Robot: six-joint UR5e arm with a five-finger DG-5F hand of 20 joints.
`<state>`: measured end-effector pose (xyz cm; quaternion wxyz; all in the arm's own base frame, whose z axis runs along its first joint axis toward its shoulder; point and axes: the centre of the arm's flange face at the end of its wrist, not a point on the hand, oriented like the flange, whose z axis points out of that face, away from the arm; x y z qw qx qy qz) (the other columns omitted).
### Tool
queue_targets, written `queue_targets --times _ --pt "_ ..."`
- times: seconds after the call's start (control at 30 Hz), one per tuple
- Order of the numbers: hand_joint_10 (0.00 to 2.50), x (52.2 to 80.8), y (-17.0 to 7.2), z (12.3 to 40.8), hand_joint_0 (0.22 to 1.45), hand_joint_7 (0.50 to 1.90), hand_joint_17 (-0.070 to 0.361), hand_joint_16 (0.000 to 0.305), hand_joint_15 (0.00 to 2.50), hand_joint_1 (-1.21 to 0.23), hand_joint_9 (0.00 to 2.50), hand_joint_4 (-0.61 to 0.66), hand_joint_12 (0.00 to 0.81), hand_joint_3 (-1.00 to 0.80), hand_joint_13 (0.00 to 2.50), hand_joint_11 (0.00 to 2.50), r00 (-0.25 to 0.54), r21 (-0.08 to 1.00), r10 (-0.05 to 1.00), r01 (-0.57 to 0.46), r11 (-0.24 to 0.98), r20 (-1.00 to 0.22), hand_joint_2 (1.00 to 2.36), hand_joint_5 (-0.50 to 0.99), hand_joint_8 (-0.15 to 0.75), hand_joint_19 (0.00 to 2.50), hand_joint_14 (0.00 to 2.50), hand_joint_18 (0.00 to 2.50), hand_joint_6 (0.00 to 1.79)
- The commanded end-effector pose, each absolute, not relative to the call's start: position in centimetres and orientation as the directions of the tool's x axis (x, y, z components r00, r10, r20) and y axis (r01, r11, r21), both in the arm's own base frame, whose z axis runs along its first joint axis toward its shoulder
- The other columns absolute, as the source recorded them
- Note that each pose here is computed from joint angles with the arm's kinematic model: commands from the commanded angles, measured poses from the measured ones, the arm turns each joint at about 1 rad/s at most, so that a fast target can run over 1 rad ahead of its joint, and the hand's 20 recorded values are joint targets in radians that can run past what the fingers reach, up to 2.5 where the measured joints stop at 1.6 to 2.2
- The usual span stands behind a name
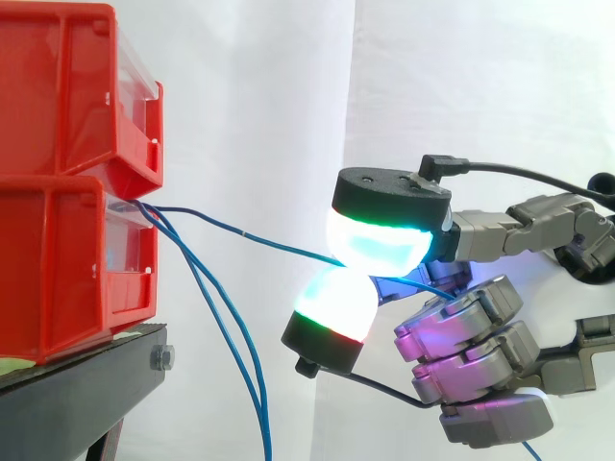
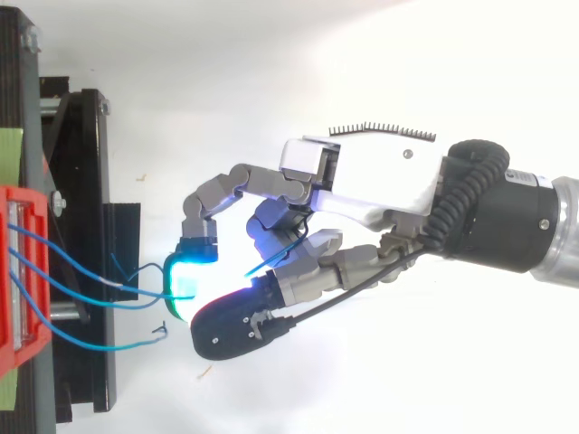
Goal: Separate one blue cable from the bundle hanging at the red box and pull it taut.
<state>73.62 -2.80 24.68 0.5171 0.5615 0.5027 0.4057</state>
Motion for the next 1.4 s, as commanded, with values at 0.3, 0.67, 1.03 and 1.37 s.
queue_targets --times 0.3,0.67,1.03,1.37 --pt "1.52 73.59 -2.80 24.62 0.73 1.09 0.092 0.041 1.58 -0.77 0.96 0.07 0.391 -0.21 0.88 1.54 0.165 0.988 0.984 0.146 0.040 -0.065 1.02 -0.20 0.335 1.41 1.94 1.26 0.86" --pt "1.51 73.59 -2.80 24.62 0.73 1.09 0.093 0.041 1.57 -0.77 0.96 0.06 0.395 -0.21 0.88 1.55 0.165 0.988 0.984 0.146 0.040 -0.065 1.02 -0.20 0.330 1.41 1.95 1.26 0.86" --pt "1.51 73.62 -2.80 24.69 0.73 1.09 0.091 0.041 1.59 -0.77 0.96 0.07 0.392 -0.22 0.88 1.54 0.165 0.989 0.984 0.145 0.040 -0.064 1.02 -0.20 0.336 1.41 1.94 1.25 0.86" --pt "1.50 73.62 -2.80 24.69 0.73 1.09 0.093 0.041 1.59 -0.77 0.96 0.07 0.391 -0.21 0.88 1.54 0.165 0.989 0.984 0.145 0.040 -0.064 1.02 -0.20 0.331 1.41 1.94 1.25 0.86"
